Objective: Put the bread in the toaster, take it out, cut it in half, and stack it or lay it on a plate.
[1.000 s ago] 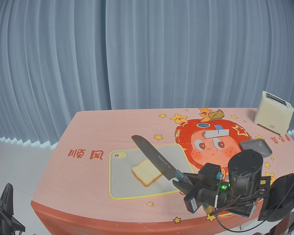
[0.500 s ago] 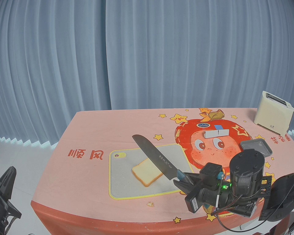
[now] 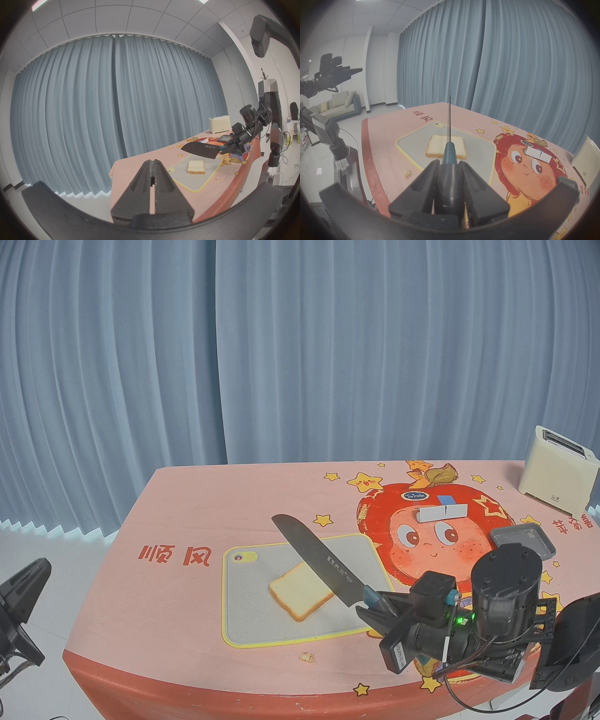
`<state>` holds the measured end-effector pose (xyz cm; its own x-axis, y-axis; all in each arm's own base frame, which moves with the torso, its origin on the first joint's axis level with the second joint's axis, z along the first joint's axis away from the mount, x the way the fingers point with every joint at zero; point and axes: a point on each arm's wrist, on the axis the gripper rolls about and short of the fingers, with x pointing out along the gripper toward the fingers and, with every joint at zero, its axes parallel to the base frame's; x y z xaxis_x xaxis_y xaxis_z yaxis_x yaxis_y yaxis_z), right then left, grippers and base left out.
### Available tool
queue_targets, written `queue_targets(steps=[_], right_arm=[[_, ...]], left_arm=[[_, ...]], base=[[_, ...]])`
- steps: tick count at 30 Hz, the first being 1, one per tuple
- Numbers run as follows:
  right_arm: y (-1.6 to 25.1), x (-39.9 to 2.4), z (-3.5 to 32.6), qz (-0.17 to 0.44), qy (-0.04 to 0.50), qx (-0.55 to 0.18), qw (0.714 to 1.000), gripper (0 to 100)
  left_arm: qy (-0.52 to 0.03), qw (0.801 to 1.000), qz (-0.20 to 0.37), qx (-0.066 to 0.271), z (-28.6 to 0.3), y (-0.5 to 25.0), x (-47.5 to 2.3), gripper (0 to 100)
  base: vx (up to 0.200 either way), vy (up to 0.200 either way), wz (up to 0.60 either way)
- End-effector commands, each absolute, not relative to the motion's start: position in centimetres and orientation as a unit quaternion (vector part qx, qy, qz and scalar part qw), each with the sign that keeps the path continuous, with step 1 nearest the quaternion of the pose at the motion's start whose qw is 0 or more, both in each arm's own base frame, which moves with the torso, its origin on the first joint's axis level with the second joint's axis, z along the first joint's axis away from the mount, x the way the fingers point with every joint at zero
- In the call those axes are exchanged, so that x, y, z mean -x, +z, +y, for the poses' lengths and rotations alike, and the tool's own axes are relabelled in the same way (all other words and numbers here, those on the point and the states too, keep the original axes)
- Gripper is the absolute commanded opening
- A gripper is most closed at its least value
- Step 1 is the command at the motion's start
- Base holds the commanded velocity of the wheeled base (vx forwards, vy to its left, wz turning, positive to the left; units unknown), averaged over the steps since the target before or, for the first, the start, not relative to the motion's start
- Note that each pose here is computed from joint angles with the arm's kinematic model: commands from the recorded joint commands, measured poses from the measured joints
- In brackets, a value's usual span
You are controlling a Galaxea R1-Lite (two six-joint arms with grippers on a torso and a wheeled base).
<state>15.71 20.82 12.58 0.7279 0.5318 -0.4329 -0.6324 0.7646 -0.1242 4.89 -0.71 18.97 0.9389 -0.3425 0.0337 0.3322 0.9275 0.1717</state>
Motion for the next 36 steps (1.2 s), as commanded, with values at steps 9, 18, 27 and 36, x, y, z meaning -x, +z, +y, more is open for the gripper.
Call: queue_targets(steps=[9,18,27,36], right_arm=[[14.3,-17.6,21.2,0.167,0.302,0.109,0.932,0],[15.5,-18.4,21.9,0.147,0.311,0.092,0.934,0],[16.0,-18.6,22.1,0.15,0.311,0.096,0.934,0],[17.7,-19.8,22.9,0.156,0.305,0.103,0.934,0]], left_arm=[[-0.227,0.97,-0.024,-0.079,-0.9,23.2,-9.3,0],[-0.258,0.963,-0.012,-0.075,-1.2,25.5,-13.7,0],[-0.323,0.946,0.006,-0.021,-3.5,25.9,-15.1,0],[-0.328,0.944,0.015,0.001,-3.5,25.8,-15.1,0]], base=[[0.0,0.0,0.0],[0.0,0.0,0.0],[0.0,0.0,0.0],[0.0,0.0,0.0]])
